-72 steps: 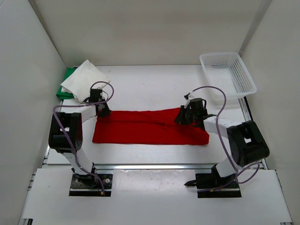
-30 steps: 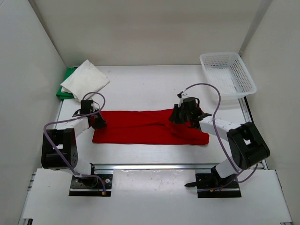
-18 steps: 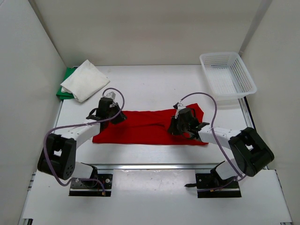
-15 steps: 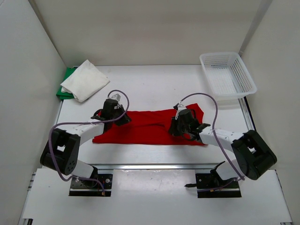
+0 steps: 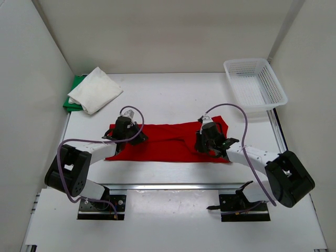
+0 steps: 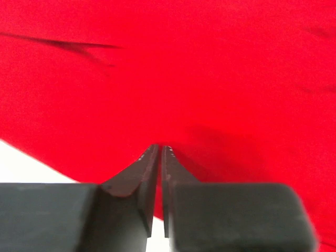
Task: Fold and stack the t-shirts
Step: Fold the other side of the tshirt into a rectangle
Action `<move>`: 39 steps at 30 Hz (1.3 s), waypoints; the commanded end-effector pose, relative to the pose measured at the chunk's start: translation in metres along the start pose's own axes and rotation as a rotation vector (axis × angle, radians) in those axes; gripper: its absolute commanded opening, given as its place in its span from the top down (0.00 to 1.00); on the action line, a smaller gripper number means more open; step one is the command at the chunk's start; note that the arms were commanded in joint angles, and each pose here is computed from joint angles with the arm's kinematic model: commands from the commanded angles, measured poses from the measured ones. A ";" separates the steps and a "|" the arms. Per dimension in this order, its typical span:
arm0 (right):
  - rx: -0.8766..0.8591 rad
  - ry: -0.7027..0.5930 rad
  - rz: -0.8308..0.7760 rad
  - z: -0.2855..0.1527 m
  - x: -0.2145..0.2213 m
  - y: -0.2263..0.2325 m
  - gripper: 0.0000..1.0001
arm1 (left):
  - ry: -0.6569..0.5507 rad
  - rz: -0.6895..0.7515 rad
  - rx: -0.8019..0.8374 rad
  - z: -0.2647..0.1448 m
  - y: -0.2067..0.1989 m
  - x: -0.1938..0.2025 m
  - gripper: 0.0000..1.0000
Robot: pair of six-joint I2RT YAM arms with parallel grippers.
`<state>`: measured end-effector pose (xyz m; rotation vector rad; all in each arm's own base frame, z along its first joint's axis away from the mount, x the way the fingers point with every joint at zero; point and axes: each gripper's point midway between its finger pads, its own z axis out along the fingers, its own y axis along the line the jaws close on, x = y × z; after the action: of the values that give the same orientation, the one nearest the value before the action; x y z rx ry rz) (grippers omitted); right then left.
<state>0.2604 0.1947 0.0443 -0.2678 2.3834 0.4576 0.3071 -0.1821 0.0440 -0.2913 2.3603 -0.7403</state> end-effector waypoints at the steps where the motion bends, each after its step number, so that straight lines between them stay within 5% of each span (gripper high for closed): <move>1: 0.024 0.000 0.033 0.005 -0.001 -0.010 0.98 | -0.074 -0.007 0.086 -0.005 -0.023 -0.025 0.95; 7: -0.029 0.041 0.005 -0.004 0.007 0.006 1.00 | -0.063 -0.104 0.077 0.006 -0.002 -0.037 0.96; 12: 0.003 -0.163 0.152 -0.021 -0.052 -0.025 0.96 | -0.078 -0.259 0.104 0.006 0.023 -0.046 0.97; 17: 0.113 -0.268 0.268 -0.012 -0.097 -0.089 0.73 | -0.129 -0.232 0.110 0.003 0.012 -0.063 0.95; 21: 0.176 -0.303 0.406 -0.007 -0.100 -0.141 0.68 | -0.134 -0.255 0.121 0.008 0.011 -0.069 0.95; 35: 0.098 -0.315 0.489 0.023 -0.117 -0.163 0.68 | -0.112 -0.327 0.065 0.017 0.047 -0.056 0.96; 39: 0.125 -0.305 0.514 0.029 -0.115 -0.178 0.93 | -0.116 -0.353 0.050 0.015 0.057 -0.054 0.97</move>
<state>0.3962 0.0599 0.0399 0.4420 2.2304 0.5247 0.3570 -0.1265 0.0232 -0.7201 2.2383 -0.8978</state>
